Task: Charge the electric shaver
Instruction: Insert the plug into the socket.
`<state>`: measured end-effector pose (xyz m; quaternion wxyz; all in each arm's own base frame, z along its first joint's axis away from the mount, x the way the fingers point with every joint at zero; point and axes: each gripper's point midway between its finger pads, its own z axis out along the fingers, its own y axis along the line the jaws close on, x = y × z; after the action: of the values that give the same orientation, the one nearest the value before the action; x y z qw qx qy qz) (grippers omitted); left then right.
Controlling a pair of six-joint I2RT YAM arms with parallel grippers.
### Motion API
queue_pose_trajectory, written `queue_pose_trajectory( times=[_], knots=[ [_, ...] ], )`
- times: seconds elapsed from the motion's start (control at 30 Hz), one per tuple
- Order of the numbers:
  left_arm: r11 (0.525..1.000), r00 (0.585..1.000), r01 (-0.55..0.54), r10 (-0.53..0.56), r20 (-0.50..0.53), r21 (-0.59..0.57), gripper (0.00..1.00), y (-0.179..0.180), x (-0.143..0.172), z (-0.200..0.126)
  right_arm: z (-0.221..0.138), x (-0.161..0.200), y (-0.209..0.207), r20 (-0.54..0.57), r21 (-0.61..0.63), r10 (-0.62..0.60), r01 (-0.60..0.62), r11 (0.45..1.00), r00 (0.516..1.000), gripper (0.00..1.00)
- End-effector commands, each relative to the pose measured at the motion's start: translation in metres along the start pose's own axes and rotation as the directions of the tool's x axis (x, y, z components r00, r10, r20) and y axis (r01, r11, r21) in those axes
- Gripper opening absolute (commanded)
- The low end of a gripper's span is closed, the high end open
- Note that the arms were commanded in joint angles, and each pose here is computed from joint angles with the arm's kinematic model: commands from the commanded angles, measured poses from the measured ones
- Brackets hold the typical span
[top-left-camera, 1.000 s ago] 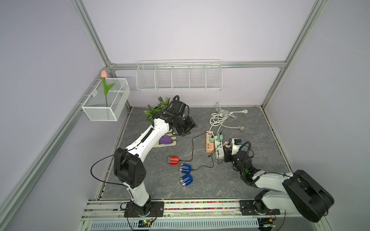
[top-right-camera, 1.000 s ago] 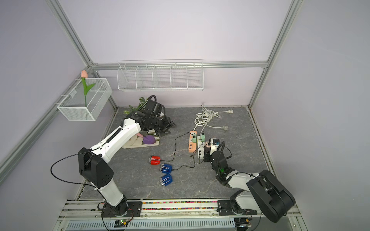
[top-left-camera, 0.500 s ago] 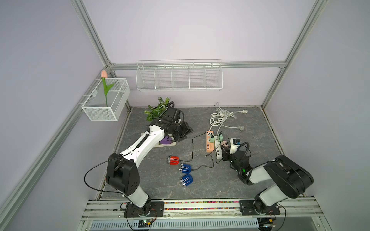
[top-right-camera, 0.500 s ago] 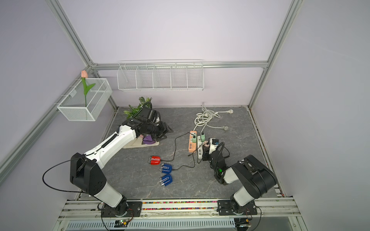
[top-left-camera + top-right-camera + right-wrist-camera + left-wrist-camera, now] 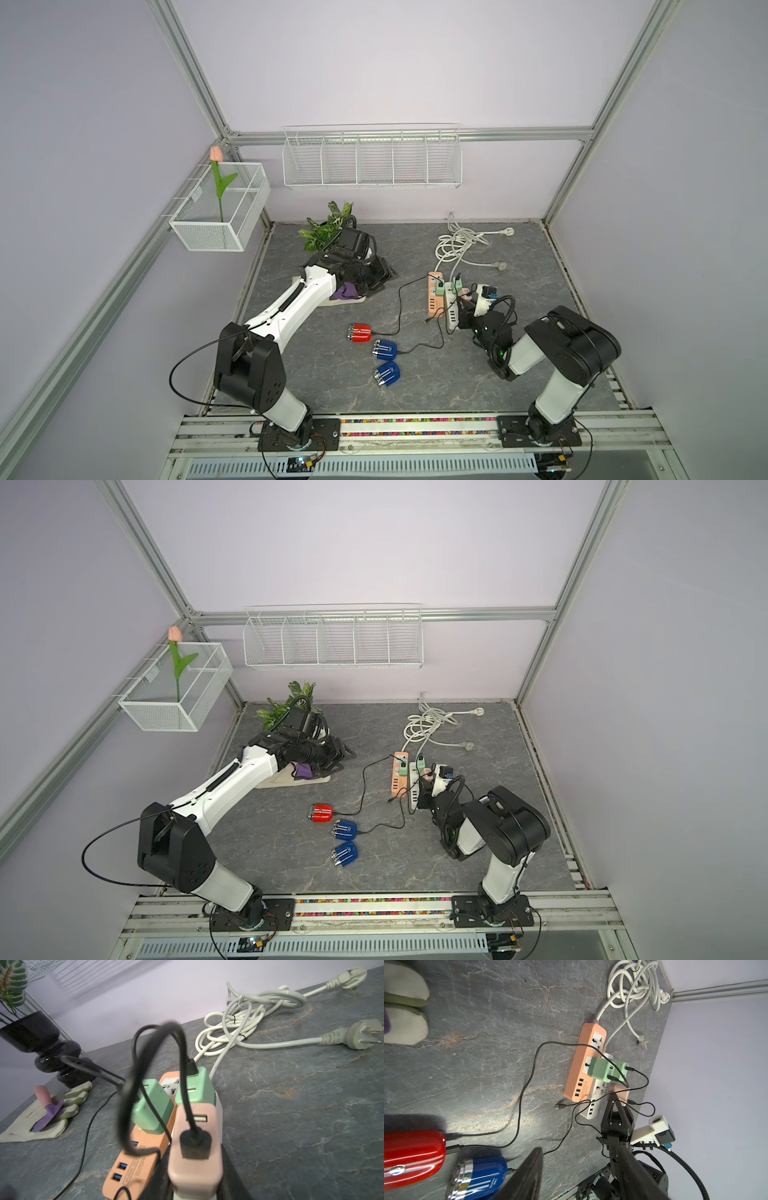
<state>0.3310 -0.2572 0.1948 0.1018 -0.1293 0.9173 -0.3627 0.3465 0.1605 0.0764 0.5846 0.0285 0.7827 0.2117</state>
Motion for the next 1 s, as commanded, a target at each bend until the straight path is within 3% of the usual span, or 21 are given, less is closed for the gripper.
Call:
queue_pose_trajectory(
  times=[0.0,0.27,0.6,0.97],
  knots=[
    [0.999,1.000,-0.021,0.021,0.009,0.029,0.58,-0.007,-0.002,-0.004,0.006,-0.014,0.000,0.047,0.008,0.009,-0.010,1.000,0.999,0.07],
    [0.999,1.000,-0.019,0.018,0.015,0.033,0.57,-0.008,-0.004,-0.006,0.000,0.002,-0.007,-0.055,0.044,-0.020,0.022,0.999,0.998,0.06],
    [0.999,1.000,-0.011,0.011,0.011,0.040,0.57,-0.008,-0.003,-0.005,0.006,0.012,-0.010,-0.089,0.058,-0.041,0.047,0.997,0.995,0.07],
    [0.999,1.000,-0.009,0.008,0.017,0.044,0.56,-0.008,-0.006,-0.007,0.003,0.028,-0.017,-0.160,0.123,-0.148,0.168,0.978,0.976,0.06]
  ],
)
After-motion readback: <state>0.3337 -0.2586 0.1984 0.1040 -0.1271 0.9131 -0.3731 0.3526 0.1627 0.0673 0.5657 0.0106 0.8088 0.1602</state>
